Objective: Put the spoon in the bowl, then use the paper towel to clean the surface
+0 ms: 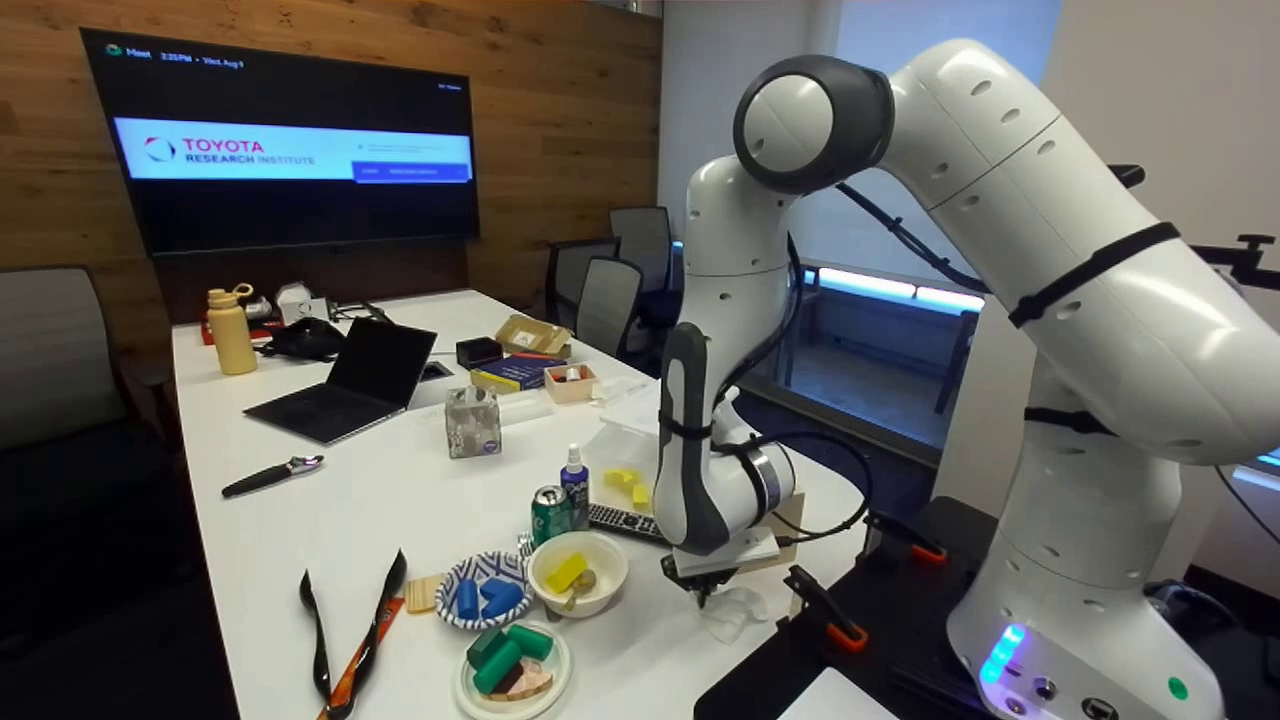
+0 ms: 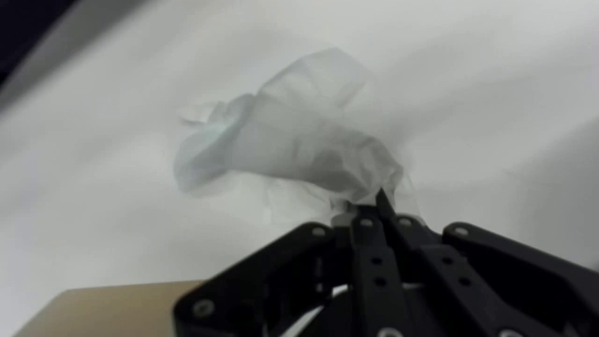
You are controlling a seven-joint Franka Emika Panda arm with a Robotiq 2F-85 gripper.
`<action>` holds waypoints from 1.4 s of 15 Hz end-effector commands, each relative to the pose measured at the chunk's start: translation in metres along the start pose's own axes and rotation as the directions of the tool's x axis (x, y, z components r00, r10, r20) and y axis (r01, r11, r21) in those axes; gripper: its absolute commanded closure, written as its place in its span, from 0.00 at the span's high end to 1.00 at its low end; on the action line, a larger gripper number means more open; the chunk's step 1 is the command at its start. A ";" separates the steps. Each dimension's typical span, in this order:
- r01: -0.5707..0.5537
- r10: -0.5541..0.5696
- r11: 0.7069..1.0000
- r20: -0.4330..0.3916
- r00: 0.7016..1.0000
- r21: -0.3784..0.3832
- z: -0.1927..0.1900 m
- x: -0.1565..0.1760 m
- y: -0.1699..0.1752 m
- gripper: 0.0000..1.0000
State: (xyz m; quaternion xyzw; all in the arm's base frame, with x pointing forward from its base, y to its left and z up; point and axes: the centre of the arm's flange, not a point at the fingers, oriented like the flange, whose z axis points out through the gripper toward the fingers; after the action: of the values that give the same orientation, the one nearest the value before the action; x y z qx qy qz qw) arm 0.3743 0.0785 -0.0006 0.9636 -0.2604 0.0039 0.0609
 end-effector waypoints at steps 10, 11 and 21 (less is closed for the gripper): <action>0.281 -0.301 0.952 0.200 0.932 0.126 -0.005 -0.037 -0.060 0.00; 0.316 -0.347 0.934 0.203 0.916 0.169 -0.006 -0.040 -0.074 0.00; 0.570 -0.681 0.707 0.189 0.707 0.419 0.007 -0.087 -0.176 0.00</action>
State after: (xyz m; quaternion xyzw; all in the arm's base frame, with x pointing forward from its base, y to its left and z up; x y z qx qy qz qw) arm 0.3767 0.2554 -0.0163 0.9808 0.0511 -0.1331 -0.1330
